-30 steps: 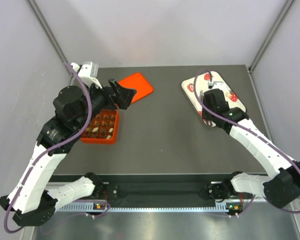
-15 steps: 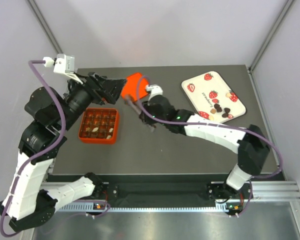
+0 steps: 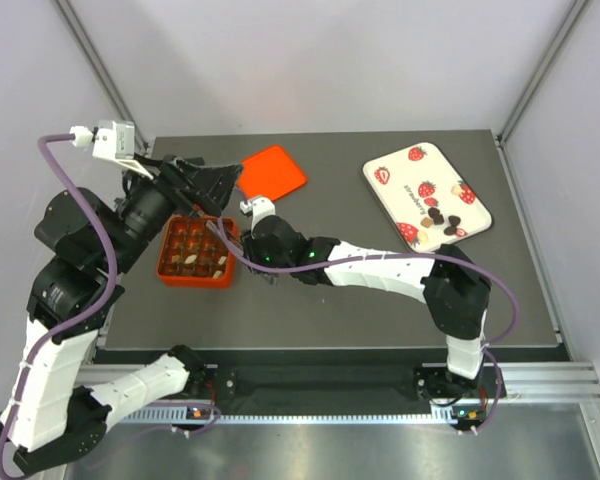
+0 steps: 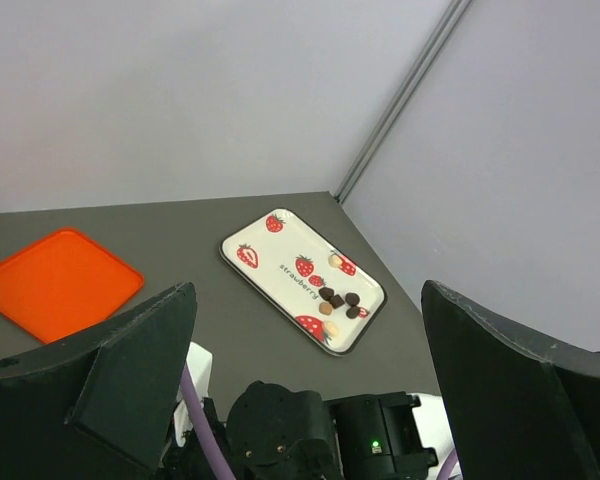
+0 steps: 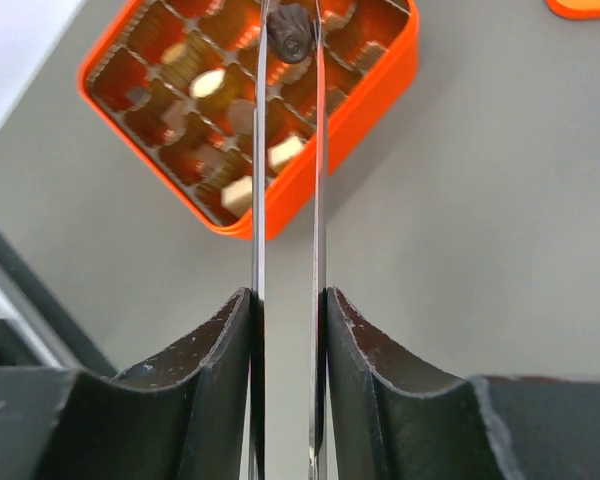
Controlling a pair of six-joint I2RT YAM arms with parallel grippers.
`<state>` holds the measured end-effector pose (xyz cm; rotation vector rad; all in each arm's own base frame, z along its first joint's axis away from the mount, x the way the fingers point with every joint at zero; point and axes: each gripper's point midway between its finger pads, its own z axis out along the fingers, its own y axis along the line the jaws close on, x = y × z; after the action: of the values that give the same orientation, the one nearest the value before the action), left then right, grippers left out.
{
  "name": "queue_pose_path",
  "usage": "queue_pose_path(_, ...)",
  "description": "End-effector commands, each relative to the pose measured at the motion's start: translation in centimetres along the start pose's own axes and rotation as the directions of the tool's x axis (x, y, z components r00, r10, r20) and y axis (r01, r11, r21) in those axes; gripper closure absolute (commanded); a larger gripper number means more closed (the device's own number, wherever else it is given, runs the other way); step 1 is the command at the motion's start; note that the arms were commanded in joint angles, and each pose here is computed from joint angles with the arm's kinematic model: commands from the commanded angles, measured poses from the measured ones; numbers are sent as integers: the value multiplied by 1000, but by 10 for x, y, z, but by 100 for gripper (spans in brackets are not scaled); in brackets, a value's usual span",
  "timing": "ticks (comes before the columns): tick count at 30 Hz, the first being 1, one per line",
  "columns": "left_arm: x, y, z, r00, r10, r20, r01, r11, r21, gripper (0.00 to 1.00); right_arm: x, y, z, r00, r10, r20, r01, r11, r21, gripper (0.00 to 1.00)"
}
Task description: Pack the chocolate
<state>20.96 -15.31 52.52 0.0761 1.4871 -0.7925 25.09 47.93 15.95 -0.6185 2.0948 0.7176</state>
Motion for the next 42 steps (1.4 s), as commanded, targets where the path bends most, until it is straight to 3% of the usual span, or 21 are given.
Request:
queue_pose_path(1,-11,0,-1,999,15,48,-14,1000,-3,1,-31,10,-1,996,-9,84,9,1000,0,68)
queue_pose_path(9,-8,2,0,999,14,42,-14,1000,-7,1,-16,3,-4,998,-39,45,37,998,47,68)
queue_pose_path(15,-6,1,1,999,6,40,-6,1000,0,1,-16,3,-7,998,-53,46,50,997,60,62)
queue_pose_path(22,-5,-1,2,1000,2,31,-2,1000,8,1,-48,2,-18,989,-78,129,67,994,91,59)
queue_pose_path(27,-5,0,0,1000,1,28,-1,1000,2,1,-87,-4,-54,968,-93,232,64,990,126,61)
queue_pose_path(33,-7,-1,-5,999,-4,34,4,1000,8,1,-94,-69,-107,962,-51,268,-21,966,258,60)
queue_pose_path(36,-4,0,-5,1000,-4,26,3,1000,3,1,-81,-128,-146,970,-32,240,-70,912,405,60)
queue_pose_path(42,16,6,6,1000,-4,-16,4,1000,-4,1,-39,-288,-231,973,119,198,-223,702,677,60)
